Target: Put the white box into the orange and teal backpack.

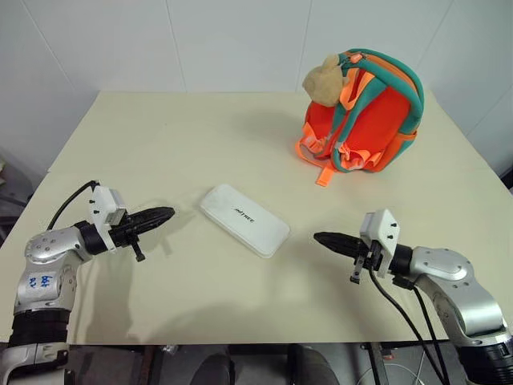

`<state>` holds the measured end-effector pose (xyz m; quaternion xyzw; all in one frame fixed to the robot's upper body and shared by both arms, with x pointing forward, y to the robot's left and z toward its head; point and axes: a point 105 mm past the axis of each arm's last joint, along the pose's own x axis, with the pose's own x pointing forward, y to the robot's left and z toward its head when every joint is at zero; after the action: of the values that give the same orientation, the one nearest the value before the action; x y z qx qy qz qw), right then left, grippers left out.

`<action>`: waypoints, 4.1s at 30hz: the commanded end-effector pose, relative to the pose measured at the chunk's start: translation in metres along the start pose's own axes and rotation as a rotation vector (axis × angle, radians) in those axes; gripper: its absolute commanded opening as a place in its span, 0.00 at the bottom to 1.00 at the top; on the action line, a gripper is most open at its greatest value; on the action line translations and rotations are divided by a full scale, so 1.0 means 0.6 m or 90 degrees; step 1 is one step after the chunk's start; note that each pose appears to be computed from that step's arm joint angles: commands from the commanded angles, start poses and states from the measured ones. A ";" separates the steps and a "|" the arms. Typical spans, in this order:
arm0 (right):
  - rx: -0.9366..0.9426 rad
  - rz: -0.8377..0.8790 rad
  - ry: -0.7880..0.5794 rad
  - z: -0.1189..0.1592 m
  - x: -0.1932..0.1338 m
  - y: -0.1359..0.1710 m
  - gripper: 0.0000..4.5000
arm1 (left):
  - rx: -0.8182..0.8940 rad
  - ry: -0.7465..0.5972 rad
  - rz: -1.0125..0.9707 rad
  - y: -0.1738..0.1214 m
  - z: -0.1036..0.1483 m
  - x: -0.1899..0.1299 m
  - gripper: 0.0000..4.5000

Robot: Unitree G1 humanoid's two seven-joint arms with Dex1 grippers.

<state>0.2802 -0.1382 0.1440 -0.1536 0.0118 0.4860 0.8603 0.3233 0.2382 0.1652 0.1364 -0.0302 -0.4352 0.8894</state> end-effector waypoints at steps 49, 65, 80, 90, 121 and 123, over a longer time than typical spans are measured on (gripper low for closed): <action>-0.026 0.037 0.099 -0.033 0.078 -0.033 0.03 | -0.078 0.031 -0.073 -0.044 -0.072 0.102 0.00; -0.023 0.047 0.171 -0.042 -0.001 -0.054 0.03 | -0.140 0.034 -0.131 -0.149 -0.079 0.122 0.00; 0.026 0.034 0.203 -0.068 -0.045 -0.061 0.03 | -0.155 0.041 -0.132 -0.180 -0.071 0.122 0.00; 0.138 0.018 0.197 -0.035 -0.088 -0.092 0.60 | -0.168 0.094 -0.073 -0.108 -0.060 0.079 0.40; 0.427 0.091 0.301 0.006 -0.034 -0.023 1.00 | -0.525 0.251 -0.228 -0.170 -0.044 0.115 0.99; 0.427 0.090 0.308 -0.003 -0.034 -0.020 1.00 | -0.511 0.255 -0.222 -0.169 -0.047 0.116 0.99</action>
<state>0.2825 -0.1654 0.1495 0.0343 0.3835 0.4539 0.8036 0.2981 0.1364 0.1158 -0.1408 0.3195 -0.5174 0.7813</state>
